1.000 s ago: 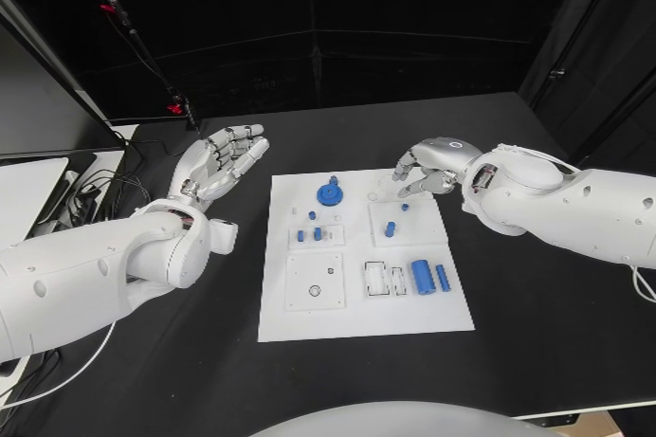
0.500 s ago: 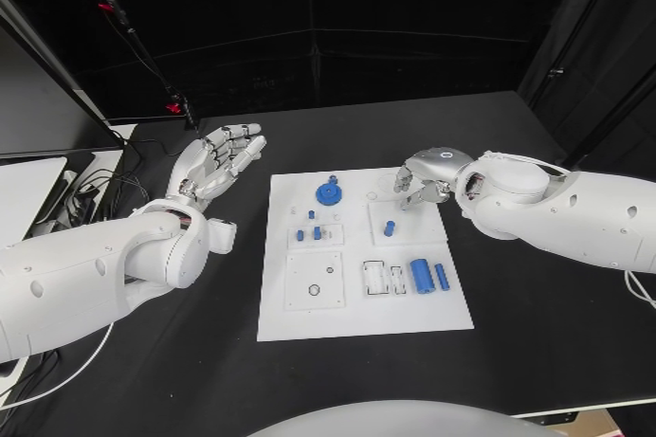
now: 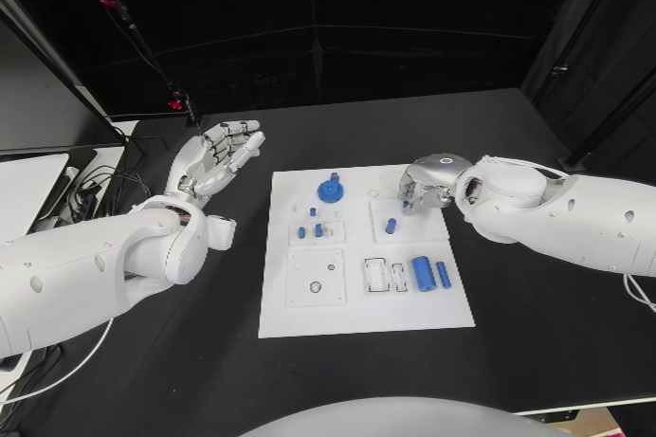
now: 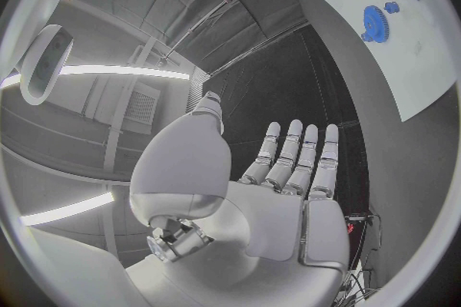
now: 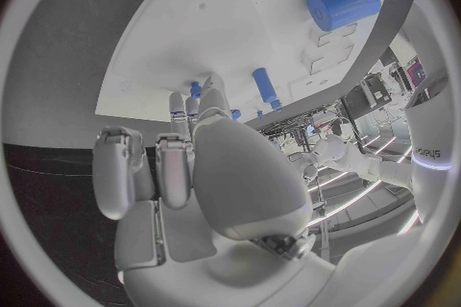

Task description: Assemble the parts on the task board

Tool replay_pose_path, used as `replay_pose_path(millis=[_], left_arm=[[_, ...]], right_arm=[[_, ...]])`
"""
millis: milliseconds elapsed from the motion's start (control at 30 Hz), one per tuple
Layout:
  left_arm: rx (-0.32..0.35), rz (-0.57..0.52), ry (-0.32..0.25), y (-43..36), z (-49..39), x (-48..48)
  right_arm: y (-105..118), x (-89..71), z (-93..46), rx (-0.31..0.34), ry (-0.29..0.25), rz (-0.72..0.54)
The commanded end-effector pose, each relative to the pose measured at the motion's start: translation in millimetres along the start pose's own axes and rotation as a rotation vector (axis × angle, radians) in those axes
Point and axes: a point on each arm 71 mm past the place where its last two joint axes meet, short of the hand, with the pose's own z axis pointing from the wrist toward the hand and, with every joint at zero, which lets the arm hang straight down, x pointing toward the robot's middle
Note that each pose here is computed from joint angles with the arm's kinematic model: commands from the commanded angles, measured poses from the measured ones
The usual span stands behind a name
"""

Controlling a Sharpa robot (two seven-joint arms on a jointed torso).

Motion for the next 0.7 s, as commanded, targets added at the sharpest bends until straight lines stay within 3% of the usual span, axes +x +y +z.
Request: replay_pose_path(millis=[33,700], left_arm=[[0.146,-0.001,-0.004,-11.1,-0.3,-0.7],[0.136,-0.005,-0.001,-10.3,-0.6,-1.8]], right_arm=[[0.1,0.7,0.3,0.007,0.016,-0.011],[3.1,3.6,3.6,0.024,0.047,-0.01]])
